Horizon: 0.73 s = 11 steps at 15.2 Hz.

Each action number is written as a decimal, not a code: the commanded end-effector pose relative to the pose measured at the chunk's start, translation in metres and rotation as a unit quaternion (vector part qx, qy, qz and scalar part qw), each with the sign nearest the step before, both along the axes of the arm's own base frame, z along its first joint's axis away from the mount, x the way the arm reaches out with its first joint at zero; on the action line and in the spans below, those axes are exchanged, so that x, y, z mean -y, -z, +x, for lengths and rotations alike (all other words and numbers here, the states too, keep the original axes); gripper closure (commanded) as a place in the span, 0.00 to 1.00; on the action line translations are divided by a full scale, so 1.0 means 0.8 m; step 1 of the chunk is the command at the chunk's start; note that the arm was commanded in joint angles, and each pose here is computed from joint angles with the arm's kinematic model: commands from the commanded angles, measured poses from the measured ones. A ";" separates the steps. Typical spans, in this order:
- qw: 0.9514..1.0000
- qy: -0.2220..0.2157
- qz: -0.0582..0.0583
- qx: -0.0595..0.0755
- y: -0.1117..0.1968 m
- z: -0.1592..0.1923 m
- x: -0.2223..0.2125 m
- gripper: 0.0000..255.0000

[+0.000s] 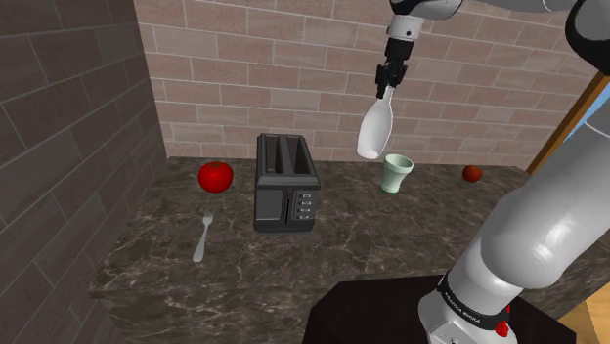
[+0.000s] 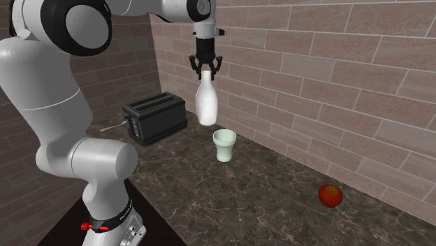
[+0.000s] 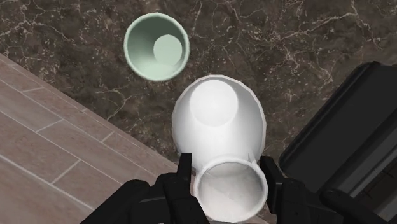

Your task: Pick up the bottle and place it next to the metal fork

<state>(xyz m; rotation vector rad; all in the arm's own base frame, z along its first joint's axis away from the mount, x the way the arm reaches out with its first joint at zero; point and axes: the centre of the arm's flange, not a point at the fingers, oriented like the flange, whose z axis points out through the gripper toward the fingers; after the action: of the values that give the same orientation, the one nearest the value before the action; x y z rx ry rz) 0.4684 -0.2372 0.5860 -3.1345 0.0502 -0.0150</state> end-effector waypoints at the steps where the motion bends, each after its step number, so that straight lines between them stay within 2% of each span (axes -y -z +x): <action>1: 1.000 0.001 -0.001 0.000 -0.013 -0.009 -0.033 1.00; 11: 1.000 0.001 -0.001 0.000 -0.064 -0.038 -0.187 1.00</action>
<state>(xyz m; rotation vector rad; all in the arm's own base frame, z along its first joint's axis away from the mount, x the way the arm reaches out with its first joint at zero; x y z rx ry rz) 0.4425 -0.1002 0.6331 -3.1351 0.0498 -0.0147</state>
